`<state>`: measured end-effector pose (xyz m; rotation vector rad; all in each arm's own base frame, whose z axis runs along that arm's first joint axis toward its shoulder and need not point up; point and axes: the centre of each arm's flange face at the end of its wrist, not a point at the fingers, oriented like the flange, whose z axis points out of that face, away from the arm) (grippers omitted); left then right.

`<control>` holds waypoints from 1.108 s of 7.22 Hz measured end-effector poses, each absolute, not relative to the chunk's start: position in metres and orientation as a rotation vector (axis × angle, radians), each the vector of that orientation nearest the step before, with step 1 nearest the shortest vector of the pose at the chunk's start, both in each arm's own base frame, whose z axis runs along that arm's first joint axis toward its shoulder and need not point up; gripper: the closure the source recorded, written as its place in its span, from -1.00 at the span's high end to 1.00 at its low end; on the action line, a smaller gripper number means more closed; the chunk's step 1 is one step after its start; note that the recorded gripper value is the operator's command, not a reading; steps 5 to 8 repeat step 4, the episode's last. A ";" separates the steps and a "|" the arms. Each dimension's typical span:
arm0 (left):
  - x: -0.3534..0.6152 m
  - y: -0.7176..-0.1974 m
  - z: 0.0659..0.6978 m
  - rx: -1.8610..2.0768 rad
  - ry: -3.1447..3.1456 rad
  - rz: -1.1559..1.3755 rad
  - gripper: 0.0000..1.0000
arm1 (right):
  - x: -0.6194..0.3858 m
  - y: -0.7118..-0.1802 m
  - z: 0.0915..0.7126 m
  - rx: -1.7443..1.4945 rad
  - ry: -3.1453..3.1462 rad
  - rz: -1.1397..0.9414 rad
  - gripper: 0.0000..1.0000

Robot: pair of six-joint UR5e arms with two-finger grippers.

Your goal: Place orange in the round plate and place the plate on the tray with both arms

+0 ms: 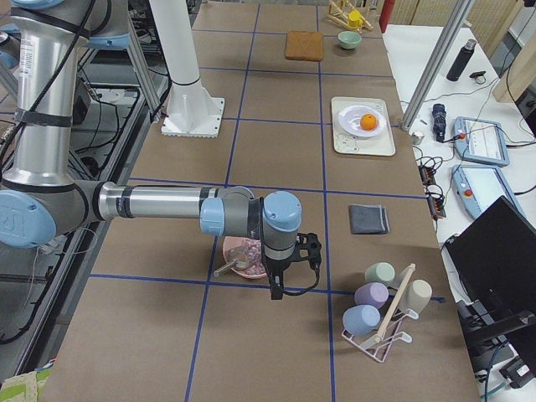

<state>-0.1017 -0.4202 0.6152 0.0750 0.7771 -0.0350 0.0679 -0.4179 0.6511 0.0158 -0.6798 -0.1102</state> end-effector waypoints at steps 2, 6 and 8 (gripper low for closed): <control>-0.102 -0.420 0.615 0.075 0.777 -0.035 0.96 | 0.067 -0.418 0.651 0.016 -0.685 -0.112 1.00; -0.102 -0.420 0.614 0.077 0.777 -0.034 0.96 | 0.067 -0.418 0.651 0.016 -0.689 -0.113 1.00; -0.102 -0.420 0.614 0.077 0.777 -0.034 0.96 | 0.067 -0.418 0.651 0.016 -0.689 -0.113 1.00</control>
